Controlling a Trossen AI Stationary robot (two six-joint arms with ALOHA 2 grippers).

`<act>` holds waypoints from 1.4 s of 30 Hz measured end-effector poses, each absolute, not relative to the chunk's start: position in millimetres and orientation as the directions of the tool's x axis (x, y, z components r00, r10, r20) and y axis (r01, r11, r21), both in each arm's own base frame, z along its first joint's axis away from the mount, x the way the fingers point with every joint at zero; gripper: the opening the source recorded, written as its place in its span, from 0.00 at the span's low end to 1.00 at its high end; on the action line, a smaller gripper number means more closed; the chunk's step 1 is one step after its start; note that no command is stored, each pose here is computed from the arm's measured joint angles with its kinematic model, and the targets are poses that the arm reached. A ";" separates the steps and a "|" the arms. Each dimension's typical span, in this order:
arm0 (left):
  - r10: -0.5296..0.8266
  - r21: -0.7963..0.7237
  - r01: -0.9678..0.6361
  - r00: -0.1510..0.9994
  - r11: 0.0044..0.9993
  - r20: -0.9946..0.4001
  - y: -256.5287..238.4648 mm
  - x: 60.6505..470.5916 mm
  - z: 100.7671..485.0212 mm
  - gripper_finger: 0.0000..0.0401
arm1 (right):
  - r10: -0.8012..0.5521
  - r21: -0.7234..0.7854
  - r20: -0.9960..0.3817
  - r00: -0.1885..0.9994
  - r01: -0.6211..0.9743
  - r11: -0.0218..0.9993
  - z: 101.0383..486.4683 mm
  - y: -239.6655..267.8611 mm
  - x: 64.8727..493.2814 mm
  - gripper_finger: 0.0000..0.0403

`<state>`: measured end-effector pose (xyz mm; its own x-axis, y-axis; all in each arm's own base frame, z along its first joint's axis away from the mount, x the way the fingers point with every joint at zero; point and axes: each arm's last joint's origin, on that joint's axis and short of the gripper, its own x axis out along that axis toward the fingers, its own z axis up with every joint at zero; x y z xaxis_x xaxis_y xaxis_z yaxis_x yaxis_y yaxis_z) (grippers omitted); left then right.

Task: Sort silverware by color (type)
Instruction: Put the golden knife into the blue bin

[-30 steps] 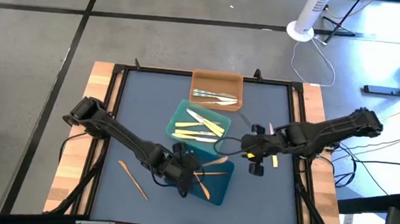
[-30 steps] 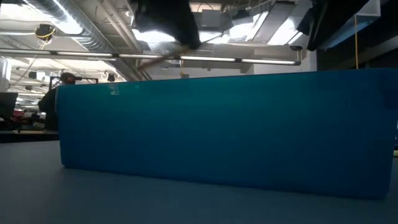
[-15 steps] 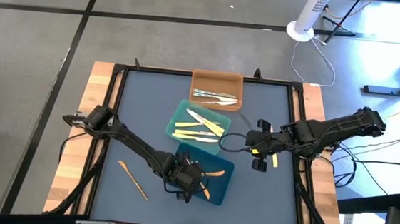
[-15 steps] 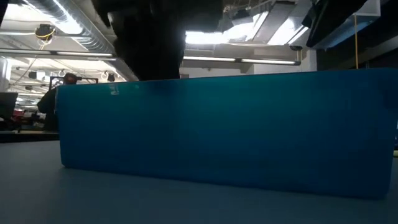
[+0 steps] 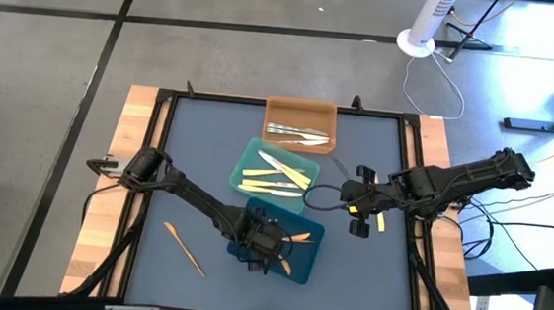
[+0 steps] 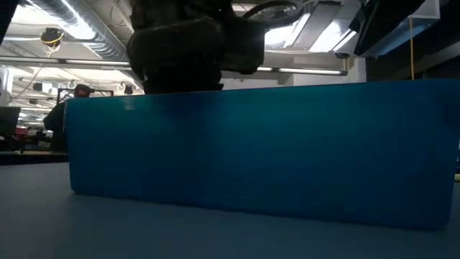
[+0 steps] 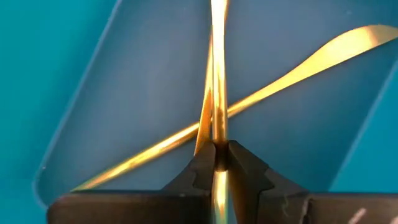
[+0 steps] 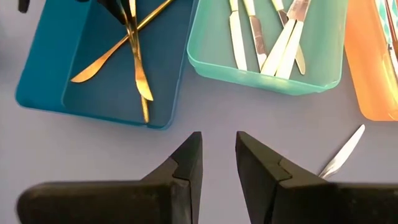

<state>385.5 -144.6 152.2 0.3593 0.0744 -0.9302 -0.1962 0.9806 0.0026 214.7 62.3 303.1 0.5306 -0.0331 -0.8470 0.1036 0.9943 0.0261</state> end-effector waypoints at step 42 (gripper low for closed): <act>0.089 0.014 -0.203 0.366 0.979 -0.926 -144.4 386.1 151.9 0.30 | -0.035 0.038 -0.847 0.531 0.125 0.991 303.1 62.3 214.8 0.21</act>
